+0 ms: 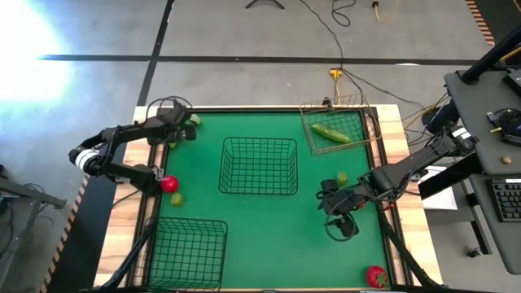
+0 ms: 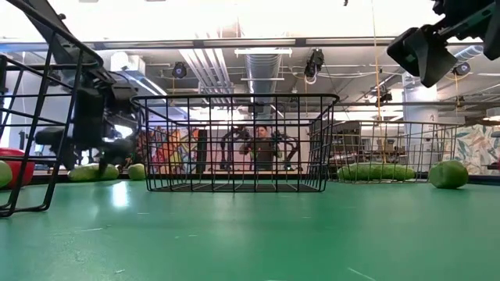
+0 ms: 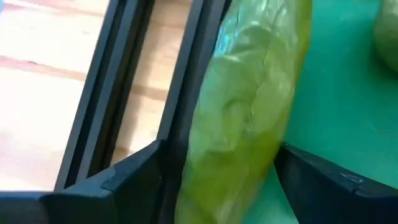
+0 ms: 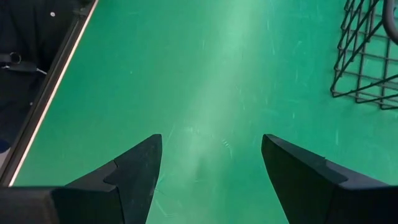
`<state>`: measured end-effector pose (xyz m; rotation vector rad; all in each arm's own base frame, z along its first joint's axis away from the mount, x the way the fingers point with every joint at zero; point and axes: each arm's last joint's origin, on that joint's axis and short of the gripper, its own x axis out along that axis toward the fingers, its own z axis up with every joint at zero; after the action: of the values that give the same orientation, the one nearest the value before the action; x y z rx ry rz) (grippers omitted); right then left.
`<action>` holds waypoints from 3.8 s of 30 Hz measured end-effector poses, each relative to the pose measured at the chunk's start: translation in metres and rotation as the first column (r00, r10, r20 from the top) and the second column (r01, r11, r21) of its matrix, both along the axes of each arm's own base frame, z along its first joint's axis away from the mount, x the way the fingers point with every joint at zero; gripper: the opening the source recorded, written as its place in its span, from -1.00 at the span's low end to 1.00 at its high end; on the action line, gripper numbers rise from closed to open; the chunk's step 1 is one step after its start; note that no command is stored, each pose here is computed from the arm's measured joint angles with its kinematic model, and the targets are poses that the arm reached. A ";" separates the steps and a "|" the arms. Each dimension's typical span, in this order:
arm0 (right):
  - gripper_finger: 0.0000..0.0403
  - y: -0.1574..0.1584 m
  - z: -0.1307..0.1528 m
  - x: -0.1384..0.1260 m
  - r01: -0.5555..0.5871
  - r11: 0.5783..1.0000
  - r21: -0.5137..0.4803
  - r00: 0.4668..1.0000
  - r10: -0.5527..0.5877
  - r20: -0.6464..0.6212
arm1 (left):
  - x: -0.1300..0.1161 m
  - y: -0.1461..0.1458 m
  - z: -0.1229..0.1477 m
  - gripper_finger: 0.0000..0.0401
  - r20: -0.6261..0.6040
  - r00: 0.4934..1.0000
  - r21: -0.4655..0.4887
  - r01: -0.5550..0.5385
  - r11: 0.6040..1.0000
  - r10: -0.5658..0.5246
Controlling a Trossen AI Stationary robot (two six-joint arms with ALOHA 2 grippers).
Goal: Sort produce into baskets
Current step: Put the green cucumber into the gold wire basket
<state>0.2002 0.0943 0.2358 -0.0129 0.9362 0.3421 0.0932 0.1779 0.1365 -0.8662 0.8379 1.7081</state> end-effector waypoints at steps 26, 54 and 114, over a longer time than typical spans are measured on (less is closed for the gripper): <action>0.34 -0.001 0.000 0.000 0.066 0.998 0.015 0.998 -0.066 -0.006 | 0.047 -0.043 -0.009 -0.29 0.085 0.964 0.106 0.241 0.965 -0.251; 0.30 -0.003 0.117 -0.020 0.397 0.898 -0.189 0.916 -0.374 0.146 | 0.183 -0.254 0.155 -0.28 0.117 -0.003 0.782 0.616 0.091 -0.993; 0.00 0.160 -0.095 0.087 0.359 0.914 -0.189 0.933 -0.351 0.076 | 0.319 -0.435 -0.004 0.23 0.008 -0.298 0.123 0.948 -0.295 -0.954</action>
<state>0.2872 0.2547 0.1404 -0.0338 0.9089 -0.0916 0.4118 -0.2572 0.1321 0.0970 0.9199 0.0159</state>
